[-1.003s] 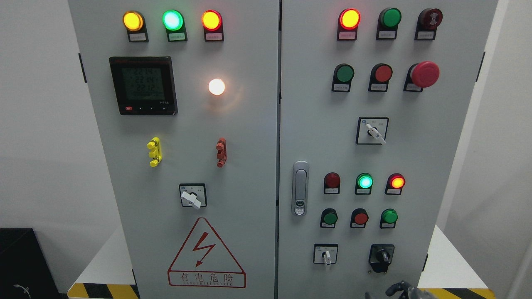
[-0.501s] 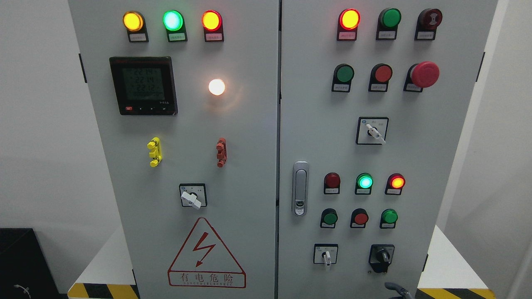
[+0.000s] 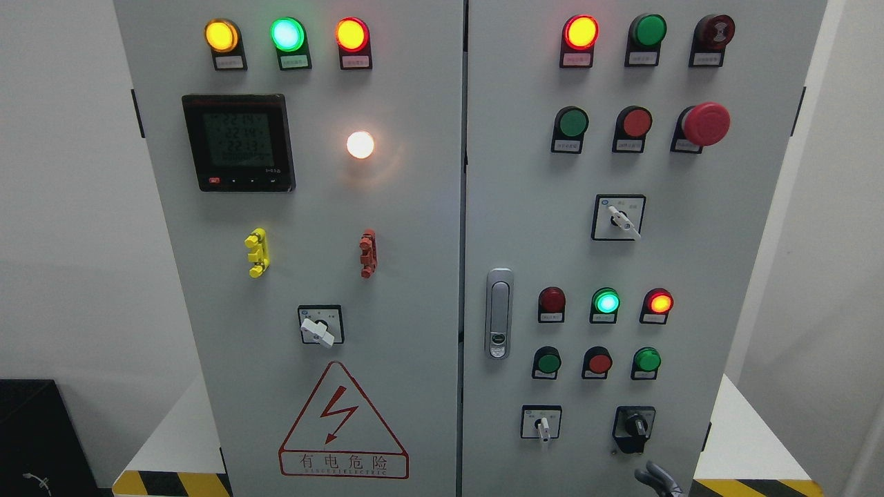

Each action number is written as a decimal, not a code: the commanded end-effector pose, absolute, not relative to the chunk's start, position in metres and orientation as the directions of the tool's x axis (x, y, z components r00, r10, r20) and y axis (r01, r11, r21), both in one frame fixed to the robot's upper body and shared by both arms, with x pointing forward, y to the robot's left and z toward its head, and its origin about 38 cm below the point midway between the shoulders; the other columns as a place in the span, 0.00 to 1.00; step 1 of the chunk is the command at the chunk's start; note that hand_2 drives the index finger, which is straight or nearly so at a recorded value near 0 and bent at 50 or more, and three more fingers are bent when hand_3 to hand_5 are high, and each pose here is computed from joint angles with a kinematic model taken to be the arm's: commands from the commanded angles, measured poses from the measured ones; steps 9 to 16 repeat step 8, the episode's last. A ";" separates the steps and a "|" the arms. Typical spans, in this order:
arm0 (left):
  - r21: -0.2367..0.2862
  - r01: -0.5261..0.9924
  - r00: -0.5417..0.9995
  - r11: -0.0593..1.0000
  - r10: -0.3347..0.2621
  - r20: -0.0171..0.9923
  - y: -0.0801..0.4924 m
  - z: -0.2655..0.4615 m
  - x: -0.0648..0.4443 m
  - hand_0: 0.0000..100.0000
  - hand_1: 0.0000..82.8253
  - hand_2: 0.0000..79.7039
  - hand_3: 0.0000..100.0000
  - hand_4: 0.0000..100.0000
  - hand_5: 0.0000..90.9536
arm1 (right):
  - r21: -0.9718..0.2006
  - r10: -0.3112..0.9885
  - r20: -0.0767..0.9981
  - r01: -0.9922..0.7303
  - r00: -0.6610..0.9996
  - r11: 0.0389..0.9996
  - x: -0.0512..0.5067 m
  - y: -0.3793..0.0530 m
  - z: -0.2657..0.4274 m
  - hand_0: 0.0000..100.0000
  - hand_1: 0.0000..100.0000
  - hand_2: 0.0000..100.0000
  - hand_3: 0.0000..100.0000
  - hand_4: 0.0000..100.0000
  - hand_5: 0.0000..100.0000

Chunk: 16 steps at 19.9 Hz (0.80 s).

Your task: Flip black knob to close circuit

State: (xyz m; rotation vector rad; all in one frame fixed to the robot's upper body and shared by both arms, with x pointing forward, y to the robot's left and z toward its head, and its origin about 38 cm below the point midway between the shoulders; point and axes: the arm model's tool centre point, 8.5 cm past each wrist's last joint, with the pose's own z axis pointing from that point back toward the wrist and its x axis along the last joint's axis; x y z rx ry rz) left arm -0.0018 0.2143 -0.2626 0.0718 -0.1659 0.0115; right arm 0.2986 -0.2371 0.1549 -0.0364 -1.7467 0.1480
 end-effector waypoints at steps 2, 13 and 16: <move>0.069 0.026 0.989 0.997 -0.035 0.143 0.214 -0.262 -0.009 0.00 0.00 0.00 0.00 0.00 0.00 | -0.011 -0.009 0.980 -0.098 -0.200 0.995 0.291 -0.238 0.157 0.00 0.05 0.00 0.00 0.00 0.00; 0.069 0.026 0.989 0.997 -0.035 0.143 0.214 -0.262 -0.009 0.00 0.00 0.00 0.00 0.00 0.00 | -0.010 -0.009 0.980 -0.097 -0.197 0.995 0.291 -0.238 0.156 0.00 0.05 0.00 0.00 0.00 0.00; 0.069 0.026 0.989 0.997 -0.035 0.143 0.214 -0.262 -0.009 0.00 0.00 0.00 0.00 0.00 0.00 | -0.010 -0.009 0.980 -0.097 -0.197 0.995 0.291 -0.238 0.156 0.00 0.05 0.00 0.00 0.00 0.00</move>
